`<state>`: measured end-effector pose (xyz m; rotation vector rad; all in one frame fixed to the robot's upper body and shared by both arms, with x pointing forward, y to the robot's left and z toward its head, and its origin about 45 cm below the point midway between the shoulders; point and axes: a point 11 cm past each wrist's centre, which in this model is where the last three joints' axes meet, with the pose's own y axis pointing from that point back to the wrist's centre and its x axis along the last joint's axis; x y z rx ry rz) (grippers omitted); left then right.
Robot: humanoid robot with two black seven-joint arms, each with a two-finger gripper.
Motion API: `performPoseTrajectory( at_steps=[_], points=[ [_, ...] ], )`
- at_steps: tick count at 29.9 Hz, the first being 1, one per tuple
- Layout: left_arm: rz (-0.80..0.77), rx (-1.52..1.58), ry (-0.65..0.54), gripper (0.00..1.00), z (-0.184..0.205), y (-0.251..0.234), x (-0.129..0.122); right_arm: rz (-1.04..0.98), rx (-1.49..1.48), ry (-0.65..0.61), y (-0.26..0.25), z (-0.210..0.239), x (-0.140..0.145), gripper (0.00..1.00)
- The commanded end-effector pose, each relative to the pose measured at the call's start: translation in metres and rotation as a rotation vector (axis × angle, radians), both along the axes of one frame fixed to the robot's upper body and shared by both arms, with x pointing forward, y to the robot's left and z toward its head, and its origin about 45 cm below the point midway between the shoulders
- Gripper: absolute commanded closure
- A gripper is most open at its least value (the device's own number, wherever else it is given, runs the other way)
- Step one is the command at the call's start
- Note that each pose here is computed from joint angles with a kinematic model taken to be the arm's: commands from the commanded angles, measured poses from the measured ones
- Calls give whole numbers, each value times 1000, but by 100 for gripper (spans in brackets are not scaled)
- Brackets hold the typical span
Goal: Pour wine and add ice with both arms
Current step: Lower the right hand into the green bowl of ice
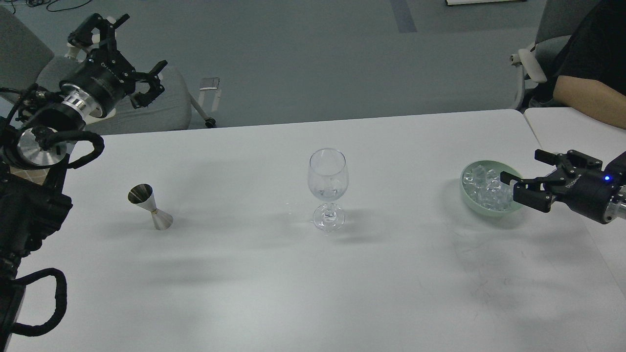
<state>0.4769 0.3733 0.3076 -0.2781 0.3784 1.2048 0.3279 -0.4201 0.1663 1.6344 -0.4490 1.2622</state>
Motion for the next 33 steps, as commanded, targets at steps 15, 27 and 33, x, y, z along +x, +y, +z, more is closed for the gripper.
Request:
performPoseTrajectory(
  at_steps=[15, 27, 33],
  points=[
    [-1, 0, 2, 2, -1, 0, 0, -15, -14, 49, 13, -36, 12, 29],
    [2, 5, 0, 2, 1, 2, -1, -8, -40, 49, 16, -36, 23, 30],
    [3, 6, -1, 2, 1, 3, -1, 11, -60, 74, 18, -42, 19, 34]
  ],
)
